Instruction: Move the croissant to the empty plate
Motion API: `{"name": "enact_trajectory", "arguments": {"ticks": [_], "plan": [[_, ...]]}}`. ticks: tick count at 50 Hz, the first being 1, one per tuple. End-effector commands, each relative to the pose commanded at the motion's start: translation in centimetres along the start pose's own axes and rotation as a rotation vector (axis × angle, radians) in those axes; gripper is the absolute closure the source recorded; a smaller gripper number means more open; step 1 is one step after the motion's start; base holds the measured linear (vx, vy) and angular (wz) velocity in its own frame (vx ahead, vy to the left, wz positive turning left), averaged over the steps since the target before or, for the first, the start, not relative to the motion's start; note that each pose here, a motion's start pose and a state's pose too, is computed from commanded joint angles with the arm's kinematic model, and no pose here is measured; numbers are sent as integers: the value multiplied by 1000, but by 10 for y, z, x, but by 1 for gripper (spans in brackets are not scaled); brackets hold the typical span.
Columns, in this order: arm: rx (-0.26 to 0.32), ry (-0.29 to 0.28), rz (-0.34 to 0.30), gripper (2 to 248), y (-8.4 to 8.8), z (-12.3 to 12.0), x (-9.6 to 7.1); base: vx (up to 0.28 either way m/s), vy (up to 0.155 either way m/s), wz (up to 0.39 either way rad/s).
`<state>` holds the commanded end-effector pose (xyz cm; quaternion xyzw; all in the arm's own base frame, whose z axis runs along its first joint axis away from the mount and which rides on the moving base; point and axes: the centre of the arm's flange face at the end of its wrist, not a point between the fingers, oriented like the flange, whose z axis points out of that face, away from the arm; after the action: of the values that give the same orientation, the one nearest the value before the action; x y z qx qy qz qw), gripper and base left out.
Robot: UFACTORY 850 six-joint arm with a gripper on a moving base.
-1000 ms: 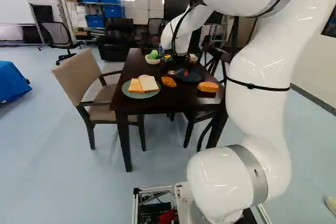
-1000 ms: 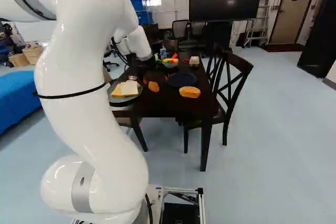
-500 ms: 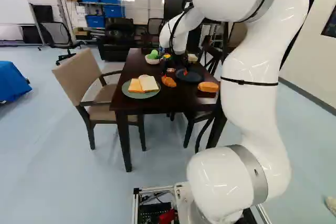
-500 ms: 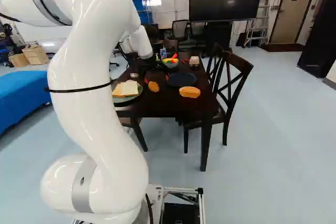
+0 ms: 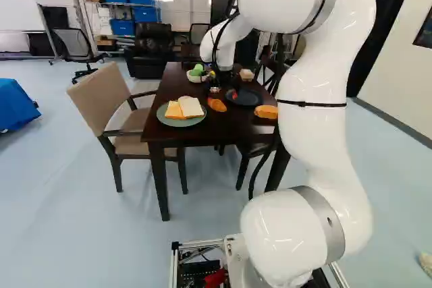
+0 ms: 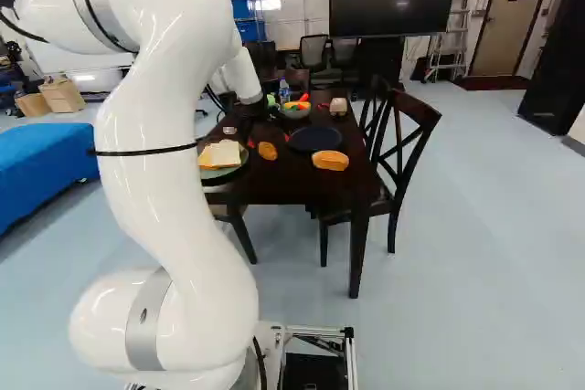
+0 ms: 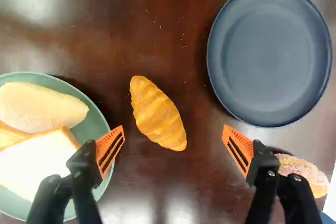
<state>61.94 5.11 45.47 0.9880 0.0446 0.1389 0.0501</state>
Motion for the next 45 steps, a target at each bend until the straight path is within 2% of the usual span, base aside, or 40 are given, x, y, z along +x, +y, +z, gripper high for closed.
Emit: {"name": "enact_trajectory", "arguments": {"ticks": [6, 25, 40, 45], "plan": [[1, -12, 0, 3, -1, 9, 0, 0, 0, 0], [1, -15, 0, 3, -1, 10, 0, 0, 0, 0], [2, -40, -3, 3, -4, 30, 1, 0, 0, 0], [5, -23, -2, 3, -4, 30, 2, 0, 0, 0]]}}
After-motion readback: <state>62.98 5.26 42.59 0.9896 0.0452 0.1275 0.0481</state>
